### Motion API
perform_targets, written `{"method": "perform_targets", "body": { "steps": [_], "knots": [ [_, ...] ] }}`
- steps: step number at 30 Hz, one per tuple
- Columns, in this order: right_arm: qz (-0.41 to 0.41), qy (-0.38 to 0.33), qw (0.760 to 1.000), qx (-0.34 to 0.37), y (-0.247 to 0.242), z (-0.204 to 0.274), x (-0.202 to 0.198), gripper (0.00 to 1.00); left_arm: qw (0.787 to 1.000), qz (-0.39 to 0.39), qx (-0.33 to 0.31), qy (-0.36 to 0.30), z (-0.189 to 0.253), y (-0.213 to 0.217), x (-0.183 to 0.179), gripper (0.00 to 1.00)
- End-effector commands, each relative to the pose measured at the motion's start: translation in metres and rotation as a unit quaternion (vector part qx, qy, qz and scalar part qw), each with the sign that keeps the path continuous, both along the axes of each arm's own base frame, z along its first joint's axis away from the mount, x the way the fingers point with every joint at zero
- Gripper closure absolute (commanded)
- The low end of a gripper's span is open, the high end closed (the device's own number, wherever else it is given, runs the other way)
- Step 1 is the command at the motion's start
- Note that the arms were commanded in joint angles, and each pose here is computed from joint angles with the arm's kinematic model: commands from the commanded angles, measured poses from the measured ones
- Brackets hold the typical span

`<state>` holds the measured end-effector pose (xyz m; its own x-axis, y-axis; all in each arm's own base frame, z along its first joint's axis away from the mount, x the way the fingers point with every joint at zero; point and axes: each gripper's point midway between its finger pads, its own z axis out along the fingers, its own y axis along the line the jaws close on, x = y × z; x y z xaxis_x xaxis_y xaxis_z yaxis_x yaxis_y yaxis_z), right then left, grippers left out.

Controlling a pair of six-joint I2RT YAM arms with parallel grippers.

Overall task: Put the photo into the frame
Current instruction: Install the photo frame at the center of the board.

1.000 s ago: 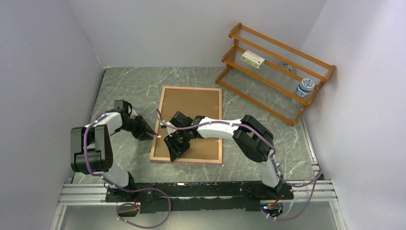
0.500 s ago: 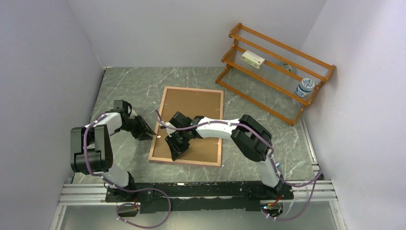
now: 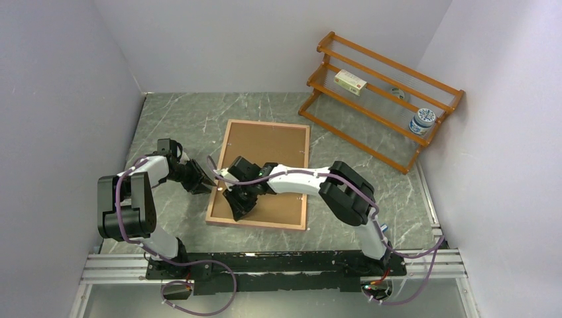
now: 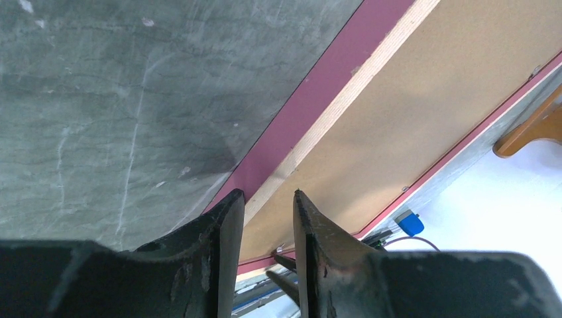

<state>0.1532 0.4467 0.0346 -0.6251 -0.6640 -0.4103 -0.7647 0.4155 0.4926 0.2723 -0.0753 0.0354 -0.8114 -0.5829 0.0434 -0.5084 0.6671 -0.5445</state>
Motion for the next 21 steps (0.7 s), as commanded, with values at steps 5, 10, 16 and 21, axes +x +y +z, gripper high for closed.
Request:
{"method": "perform_targets", "body": {
  "steps": [5,10,16,21],
  "knots": [
    [-0.061,-0.096,0.993,-0.013,-0.017,0.046,0.030,0.63,0.999,0.002,-0.011,-0.039,0.022,-0.005,0.015,0.61],
    [-0.119,-0.120,0.986,-0.005,-0.033,0.067,0.048,0.59,0.999,0.001,0.003,-0.054,0.030,-0.001,0.021,0.57],
    [-0.185,-0.137,0.973,-0.027,-0.043,0.073,0.073,0.54,0.999,-0.003,0.002,-0.052,0.027,-0.002,0.019,0.51],
    [-0.252,-0.134,0.957,-0.049,-0.045,0.072,0.093,0.50,0.999,-0.009,0.002,-0.041,0.022,-0.001,0.015,0.49]
  ]
}}
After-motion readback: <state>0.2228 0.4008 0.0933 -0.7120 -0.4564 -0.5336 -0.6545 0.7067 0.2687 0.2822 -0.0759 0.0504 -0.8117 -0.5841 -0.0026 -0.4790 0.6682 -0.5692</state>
